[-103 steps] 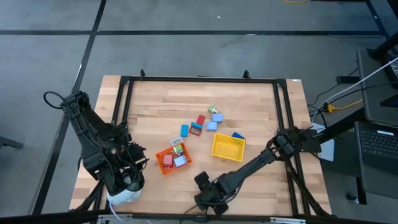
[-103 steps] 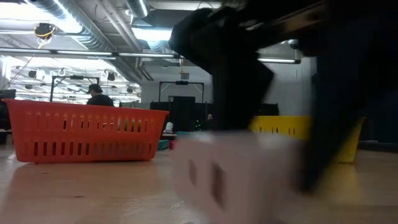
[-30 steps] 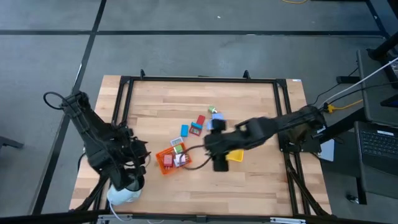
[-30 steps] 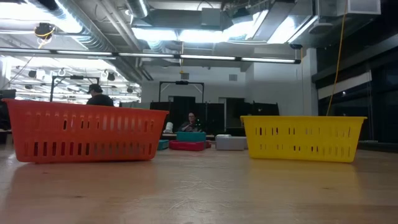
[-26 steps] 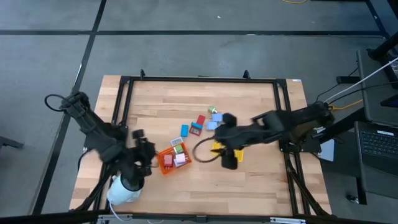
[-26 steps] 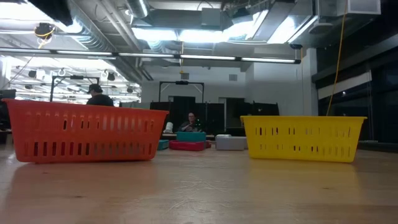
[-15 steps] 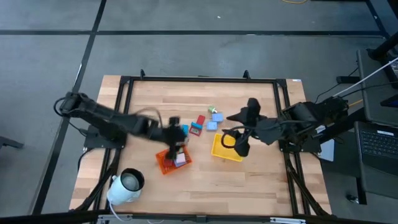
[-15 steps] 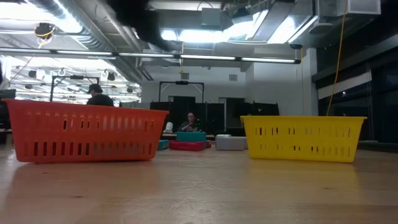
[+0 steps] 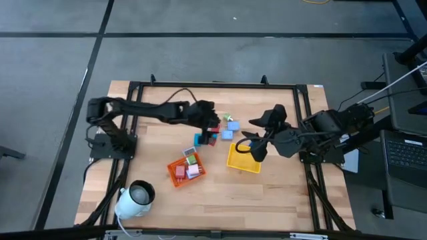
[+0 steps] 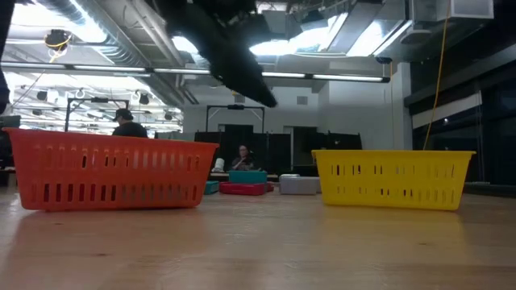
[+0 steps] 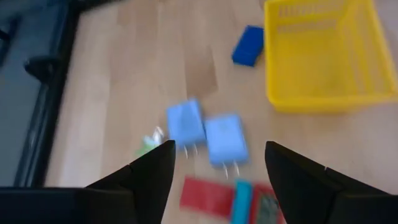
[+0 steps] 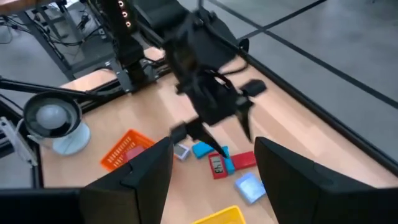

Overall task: Pick & Place Office items
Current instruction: Put the bottom light violet charger adapter into the orange bin

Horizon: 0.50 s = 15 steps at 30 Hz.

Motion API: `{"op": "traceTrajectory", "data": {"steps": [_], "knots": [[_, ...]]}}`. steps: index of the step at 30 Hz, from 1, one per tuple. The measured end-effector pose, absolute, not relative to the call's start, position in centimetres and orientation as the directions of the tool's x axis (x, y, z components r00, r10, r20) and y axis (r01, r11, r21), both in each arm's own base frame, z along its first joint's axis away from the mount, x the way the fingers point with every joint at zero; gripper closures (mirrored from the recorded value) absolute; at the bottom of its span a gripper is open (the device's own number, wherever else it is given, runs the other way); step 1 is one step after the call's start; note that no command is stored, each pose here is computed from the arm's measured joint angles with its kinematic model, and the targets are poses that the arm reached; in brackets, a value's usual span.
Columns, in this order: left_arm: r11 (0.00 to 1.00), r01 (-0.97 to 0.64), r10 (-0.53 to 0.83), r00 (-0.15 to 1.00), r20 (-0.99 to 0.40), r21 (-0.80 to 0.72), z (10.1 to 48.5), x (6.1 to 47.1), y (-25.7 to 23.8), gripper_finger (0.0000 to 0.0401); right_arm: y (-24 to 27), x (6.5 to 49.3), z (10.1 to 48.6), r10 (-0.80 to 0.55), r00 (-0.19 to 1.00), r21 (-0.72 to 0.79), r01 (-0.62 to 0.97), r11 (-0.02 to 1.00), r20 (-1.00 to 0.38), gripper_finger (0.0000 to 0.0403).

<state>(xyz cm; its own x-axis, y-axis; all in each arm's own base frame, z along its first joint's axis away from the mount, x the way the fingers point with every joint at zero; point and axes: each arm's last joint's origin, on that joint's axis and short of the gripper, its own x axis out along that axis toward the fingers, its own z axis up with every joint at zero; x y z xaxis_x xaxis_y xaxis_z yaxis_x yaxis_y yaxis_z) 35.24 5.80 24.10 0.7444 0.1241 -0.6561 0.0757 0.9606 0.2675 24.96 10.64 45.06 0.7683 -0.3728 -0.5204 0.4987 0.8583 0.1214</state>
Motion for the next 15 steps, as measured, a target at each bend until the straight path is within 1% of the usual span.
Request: {"op": "traceTrajectory", "data": {"steps": [3,6,11,15], "knots": [[0.957,0.065,0.137,0.76,-0.636,0.283,22.4,36.8,5.6,0.0149,10.9,24.8,45.0,-0.362,0.772,0.141,0.497,0.856,-0.522,0.0173],[0.955,0.058,0.159,0.733,-0.662,0.293,20.5,37.7,5.3,0.0146,11.2,24.6,45.0,-0.357,0.771,0.156,0.501,0.851,-0.528,0.0173],[0.97,0.03,0.151,0.702,-0.696,0.241,17.8,38.6,5.5,0.0146,11.7,24.0,44.9,-0.344,0.769,0.171,0.5,0.849,-0.539,0.0173],[0.971,0.024,0.15,0.712,-0.686,0.237,16.4,39.4,5.3,0.0145,11.8,23.9,44.9,-0.349,0.768,0.169,0.504,0.847,-0.537,0.0173]]}}
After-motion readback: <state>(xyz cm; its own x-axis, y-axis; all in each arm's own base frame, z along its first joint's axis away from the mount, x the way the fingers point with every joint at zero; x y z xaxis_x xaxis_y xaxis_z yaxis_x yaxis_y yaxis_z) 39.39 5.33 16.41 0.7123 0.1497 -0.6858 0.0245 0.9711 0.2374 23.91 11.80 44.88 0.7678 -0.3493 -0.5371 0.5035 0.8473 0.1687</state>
